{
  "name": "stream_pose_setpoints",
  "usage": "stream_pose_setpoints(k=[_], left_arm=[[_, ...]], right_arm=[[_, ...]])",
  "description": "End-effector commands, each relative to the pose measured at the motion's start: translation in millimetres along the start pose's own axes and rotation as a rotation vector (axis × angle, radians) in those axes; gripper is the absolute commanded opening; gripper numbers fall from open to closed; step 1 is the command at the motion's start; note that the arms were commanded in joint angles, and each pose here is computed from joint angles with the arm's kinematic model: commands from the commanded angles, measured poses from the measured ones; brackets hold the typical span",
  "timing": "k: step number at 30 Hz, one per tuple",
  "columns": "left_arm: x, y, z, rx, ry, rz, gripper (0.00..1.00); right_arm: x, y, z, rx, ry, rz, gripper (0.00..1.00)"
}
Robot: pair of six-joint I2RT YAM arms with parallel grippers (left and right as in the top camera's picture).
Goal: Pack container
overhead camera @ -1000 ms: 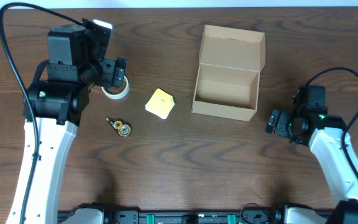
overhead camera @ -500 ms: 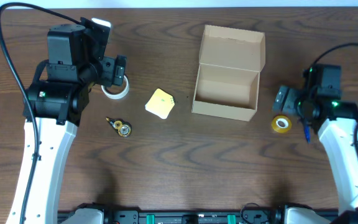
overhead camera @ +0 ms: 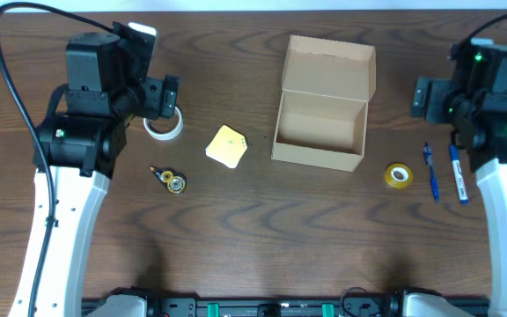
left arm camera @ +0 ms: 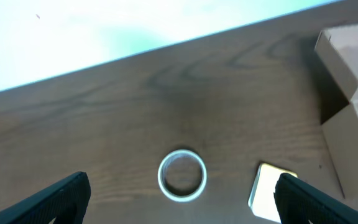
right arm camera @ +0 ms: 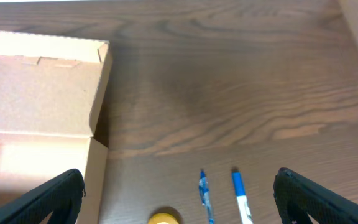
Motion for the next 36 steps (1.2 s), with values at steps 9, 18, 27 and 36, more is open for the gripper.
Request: stream_pose_setpoints(k=[9, 18, 27, 36], left_arm=[[33.0, -1.9, -0.6, -0.017, -0.151, 0.03, 0.96], [27.5, -2.1, -1.2, -0.03, -0.124, 0.215, 0.95], [21.0, -2.2, -2.1, -0.027, -0.094, 0.217, 0.96], [-16.5, 52.0, -36.8, 0.328, 0.055, 0.303, 0.95]], right_arm=[[21.8, -13.7, 46.9, -0.025, -0.004, 0.058, 0.99], [20.5, -16.1, 47.8, -0.041, 0.005, 0.078, 0.98], [23.4, -16.7, 47.8, -0.044, -0.008, 0.076, 0.98], [23.6, -16.7, 47.8, -0.044, -0.009, 0.076, 0.98]])
Point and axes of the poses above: each gripper's point midway between its finger pads, its own z axis back along the fingers, its own y axis along the line the jaws close on, x = y × z, the point moved 3 cm from there along z, back along the fingers, and after that the axes turned 9 degrees about z, right-handed, at the moved point
